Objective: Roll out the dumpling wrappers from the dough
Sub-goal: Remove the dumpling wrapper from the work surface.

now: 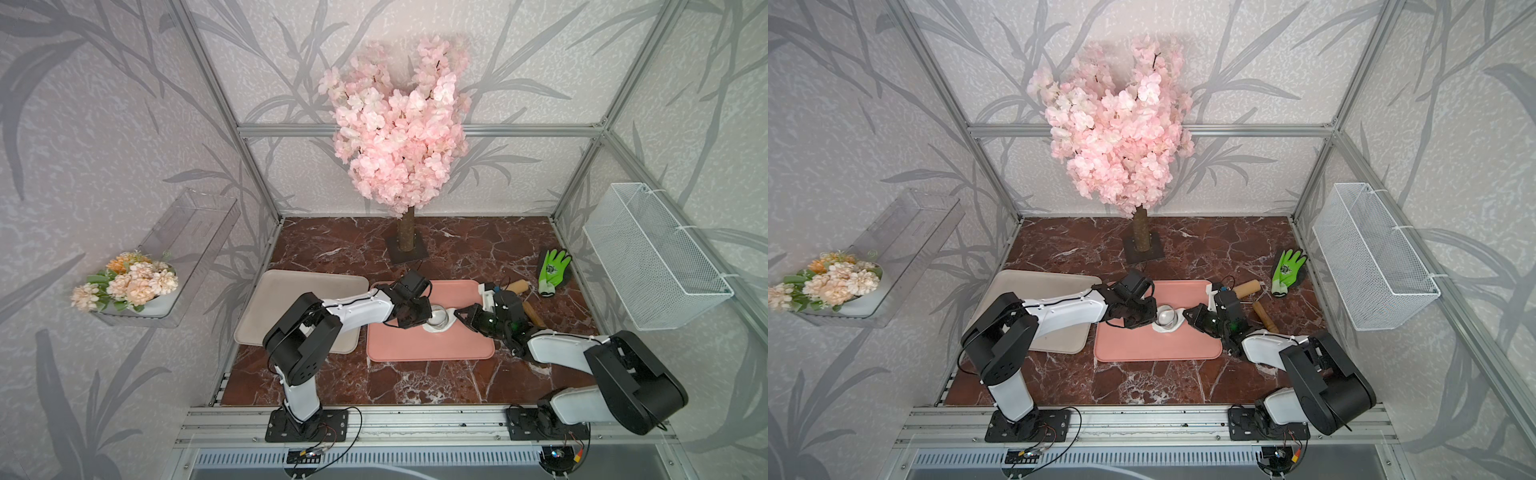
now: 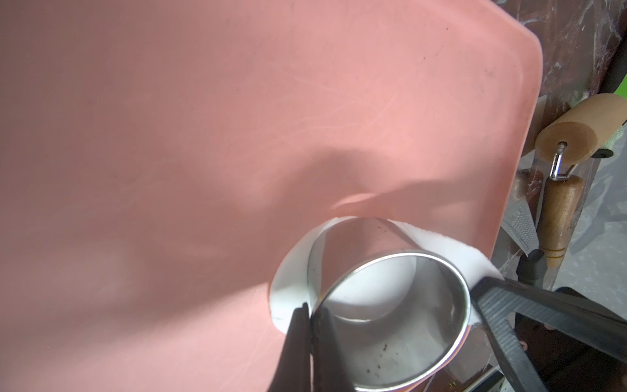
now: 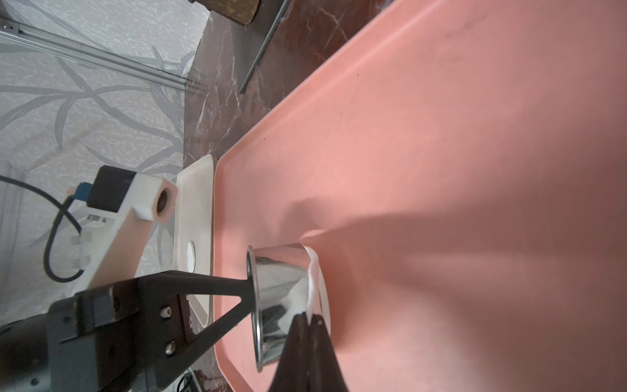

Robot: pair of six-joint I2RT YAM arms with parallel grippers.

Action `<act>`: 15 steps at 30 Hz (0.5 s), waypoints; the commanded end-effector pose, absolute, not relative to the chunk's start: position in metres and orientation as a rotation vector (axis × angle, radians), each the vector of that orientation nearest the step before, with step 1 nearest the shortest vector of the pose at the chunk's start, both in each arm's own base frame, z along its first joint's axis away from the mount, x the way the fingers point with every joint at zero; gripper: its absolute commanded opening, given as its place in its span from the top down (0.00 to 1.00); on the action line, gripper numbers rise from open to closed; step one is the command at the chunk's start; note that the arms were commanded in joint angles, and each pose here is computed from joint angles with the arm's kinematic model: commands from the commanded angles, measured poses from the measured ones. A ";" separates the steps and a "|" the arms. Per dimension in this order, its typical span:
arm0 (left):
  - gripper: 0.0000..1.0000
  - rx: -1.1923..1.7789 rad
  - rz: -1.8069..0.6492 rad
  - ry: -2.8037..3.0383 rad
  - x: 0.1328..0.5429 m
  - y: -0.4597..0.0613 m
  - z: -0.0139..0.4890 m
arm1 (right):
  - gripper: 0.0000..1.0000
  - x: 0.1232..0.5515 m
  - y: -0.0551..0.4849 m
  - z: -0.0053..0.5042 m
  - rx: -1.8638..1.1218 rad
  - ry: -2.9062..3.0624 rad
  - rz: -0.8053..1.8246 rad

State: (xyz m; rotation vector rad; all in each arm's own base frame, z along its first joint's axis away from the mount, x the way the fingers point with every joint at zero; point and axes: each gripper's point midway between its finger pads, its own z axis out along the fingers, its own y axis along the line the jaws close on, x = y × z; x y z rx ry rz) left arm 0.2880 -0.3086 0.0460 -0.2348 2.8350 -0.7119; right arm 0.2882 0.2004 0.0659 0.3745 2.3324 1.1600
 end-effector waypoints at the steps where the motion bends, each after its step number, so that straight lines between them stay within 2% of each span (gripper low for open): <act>1: 1.00 -0.245 -0.601 2.870 0.286 -0.298 0.036 | 1.00 0.293 0.196 0.078 0.373 2.262 1.141; 15: 1.00 -0.276 -0.601 2.859 0.290 -0.299 0.039 | 1.00 0.285 0.192 0.088 0.364 2.219 1.158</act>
